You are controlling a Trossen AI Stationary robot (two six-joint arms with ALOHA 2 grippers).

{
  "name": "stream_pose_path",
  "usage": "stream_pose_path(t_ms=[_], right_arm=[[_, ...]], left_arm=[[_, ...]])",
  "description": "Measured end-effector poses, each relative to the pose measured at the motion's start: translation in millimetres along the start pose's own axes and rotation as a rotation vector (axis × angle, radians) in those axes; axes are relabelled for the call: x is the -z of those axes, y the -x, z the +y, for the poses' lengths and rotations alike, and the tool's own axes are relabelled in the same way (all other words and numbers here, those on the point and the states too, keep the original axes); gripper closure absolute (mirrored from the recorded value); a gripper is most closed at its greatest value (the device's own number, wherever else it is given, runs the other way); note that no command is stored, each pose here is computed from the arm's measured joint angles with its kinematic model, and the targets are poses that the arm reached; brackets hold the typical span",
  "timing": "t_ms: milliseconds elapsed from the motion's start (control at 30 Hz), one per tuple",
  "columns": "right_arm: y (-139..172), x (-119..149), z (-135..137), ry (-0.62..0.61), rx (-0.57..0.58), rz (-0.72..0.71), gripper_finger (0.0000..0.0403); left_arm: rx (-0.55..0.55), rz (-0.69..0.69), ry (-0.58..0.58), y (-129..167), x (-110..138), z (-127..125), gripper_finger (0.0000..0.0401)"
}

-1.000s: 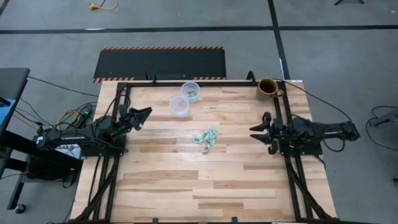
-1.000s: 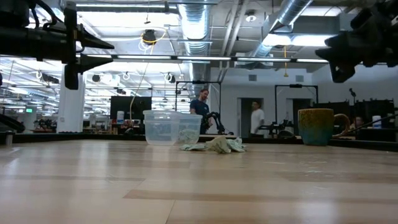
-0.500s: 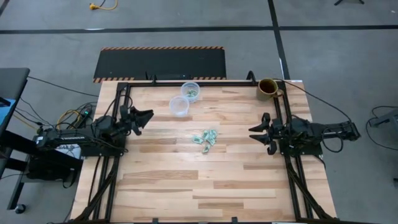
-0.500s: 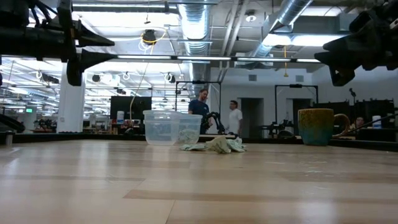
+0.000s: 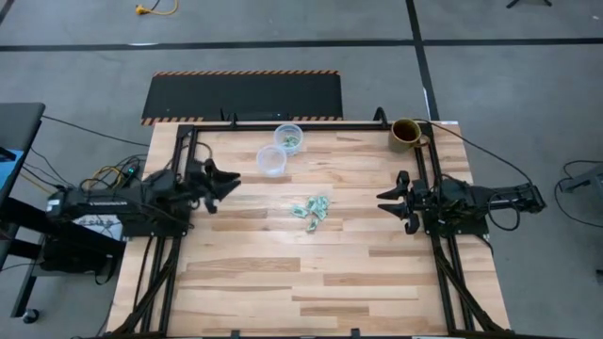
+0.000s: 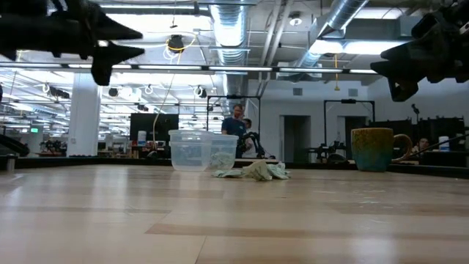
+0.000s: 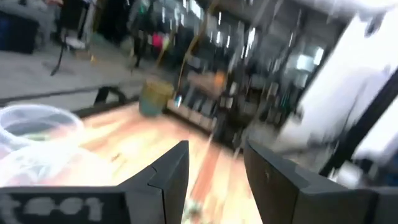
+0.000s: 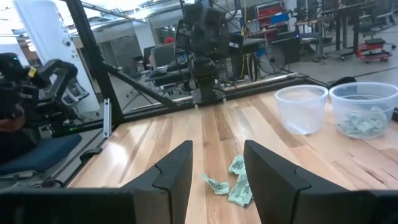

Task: Pick and place items into bin
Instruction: Put the stevia packet into the bottom bin

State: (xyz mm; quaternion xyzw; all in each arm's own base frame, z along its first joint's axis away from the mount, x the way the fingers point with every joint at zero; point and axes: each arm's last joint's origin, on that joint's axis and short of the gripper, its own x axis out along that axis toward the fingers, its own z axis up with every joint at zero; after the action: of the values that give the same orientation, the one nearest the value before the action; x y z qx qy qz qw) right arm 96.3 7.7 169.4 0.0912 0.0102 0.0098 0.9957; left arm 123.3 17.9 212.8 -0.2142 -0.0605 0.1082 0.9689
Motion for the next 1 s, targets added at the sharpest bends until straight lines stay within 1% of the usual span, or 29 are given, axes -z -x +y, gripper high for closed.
stream_pose_path(t_ms=[100,200,400,500,633,767,900,1000], right_arm=[[0.0,0.0,0.0,0.0,0.0,0.0,0.0264],[0.0,0.0,0.0,0.0,0.0,0.0,0.0265],[0.0,0.1,0.0,0.0,-0.001,0.001,0.0268],[0.0,0.1,0.0,0.0,-0.001,0.001,0.0267],[0.0,0.1,0.0,0.0,-0.001,0.001,0.0264],[0.0,0.1,0.0,0.0,-0.001,0.001,0.0266],[0.0,0.1,0.0,0.0,-0.001,0.001,0.0264],[0.0,0.1,0.0,0.0,-0.001,0.001,0.0264]], left_arm=[[-0.011,0.138,-0.076,-18.0,3.2,-2.4,0.0258],[-0.011,0.233,-0.12,-38.4,6.6,-4.7,0.0258],[0.016,0.354,-0.221,-79.1,7.4,-11.7,0.0258],[0.042,0.39,-0.315,-100.5,6.3,-15.8,0.0258],[0.052,0.442,-0.414,-127.6,12.2,-17.8,0.0258],[0.051,0.518,-0.427,-151.1,27.6,-16.7,0.0258],[0.065,0.606,-0.378,-167.9,49.0,-14.7,0.0258],[0.084,0.67,-0.369,-177.0,66.3,-13.3,0.0258]])
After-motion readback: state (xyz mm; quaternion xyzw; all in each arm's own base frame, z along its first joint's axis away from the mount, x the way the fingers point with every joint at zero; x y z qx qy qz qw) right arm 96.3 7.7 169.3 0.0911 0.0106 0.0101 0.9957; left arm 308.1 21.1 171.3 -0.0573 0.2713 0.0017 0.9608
